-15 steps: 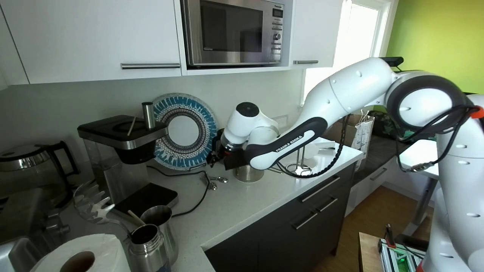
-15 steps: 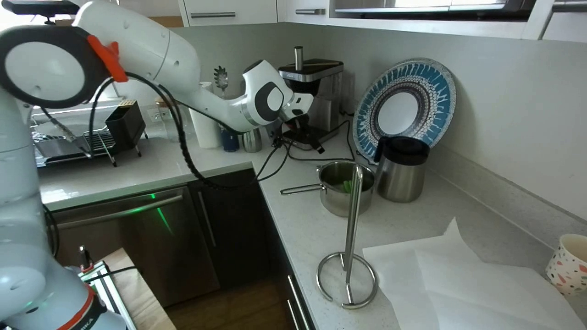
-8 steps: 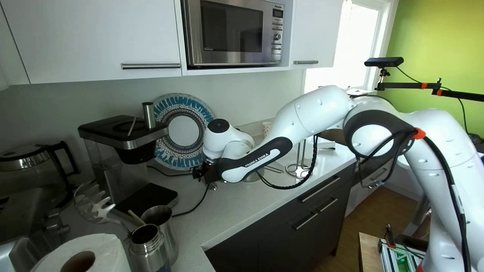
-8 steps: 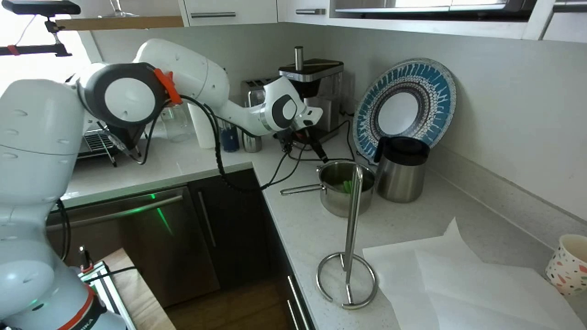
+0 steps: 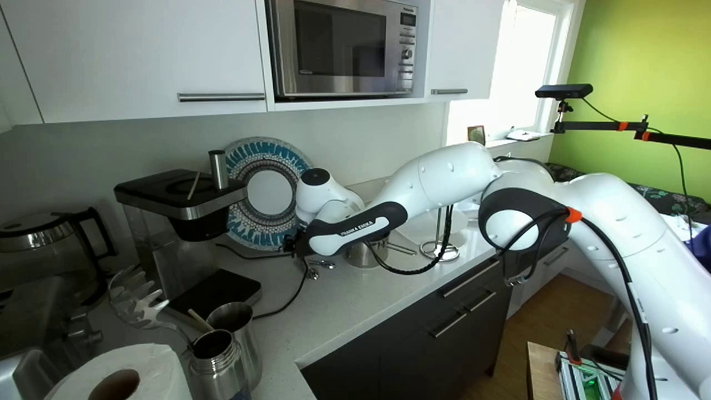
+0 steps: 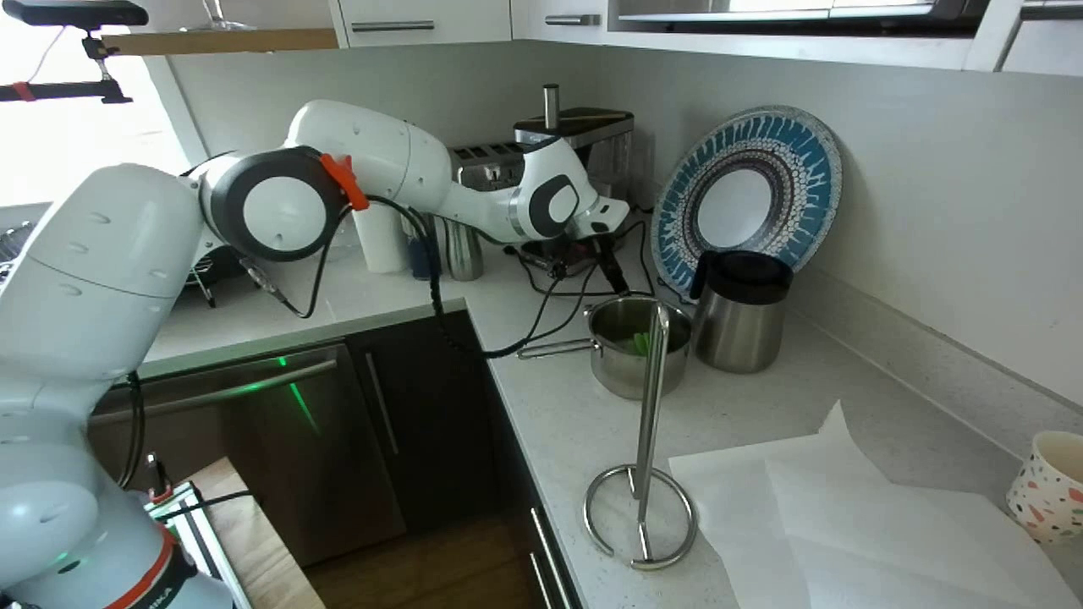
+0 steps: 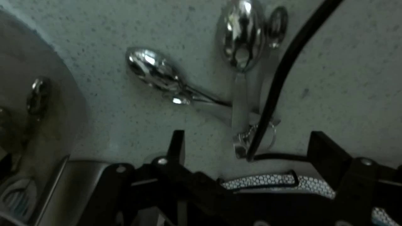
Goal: Pick up the ring utensil set from the countertop and put it in the pot
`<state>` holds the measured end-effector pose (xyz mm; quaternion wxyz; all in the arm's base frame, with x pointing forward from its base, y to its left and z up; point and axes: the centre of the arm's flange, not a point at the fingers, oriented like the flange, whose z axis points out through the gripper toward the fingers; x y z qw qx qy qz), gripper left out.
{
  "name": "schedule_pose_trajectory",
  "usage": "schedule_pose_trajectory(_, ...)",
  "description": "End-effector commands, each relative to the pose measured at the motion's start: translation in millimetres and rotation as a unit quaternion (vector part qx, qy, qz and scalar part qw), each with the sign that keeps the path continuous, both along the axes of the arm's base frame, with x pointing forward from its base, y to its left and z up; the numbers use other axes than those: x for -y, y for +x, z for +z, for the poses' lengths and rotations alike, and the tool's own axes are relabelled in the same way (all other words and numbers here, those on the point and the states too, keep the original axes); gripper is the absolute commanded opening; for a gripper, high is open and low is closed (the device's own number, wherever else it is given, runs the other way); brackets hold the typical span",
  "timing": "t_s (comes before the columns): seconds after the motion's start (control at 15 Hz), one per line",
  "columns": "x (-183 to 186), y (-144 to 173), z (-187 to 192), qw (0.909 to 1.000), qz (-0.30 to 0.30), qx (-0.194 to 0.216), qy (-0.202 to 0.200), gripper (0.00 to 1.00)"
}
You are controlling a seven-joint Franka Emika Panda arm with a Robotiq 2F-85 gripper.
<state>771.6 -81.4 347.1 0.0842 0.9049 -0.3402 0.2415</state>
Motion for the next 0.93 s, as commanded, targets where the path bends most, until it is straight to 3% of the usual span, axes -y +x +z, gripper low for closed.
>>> schedule_pose_trajectory(0.0, 12.8, 15.2, 28.3, 0.9998, -0.017, -0.006, 0.000, 1.00)
schedule_pose_trajectory(0.33, 19.3, 4.0, 42.5, 0.9962, -0.009, -0.084, -0.021, 1.00)
schedule_pose_trajectory(0.53, 14.2, 0.2, 37.6, 0.9944, -0.005, -0.106, -0.008, 1.00)
schedule_pose_trajectory(0.87, 10.9, -9.2, 28.7, 0.9883, 0.013, -0.150, -0.024, 1.00)
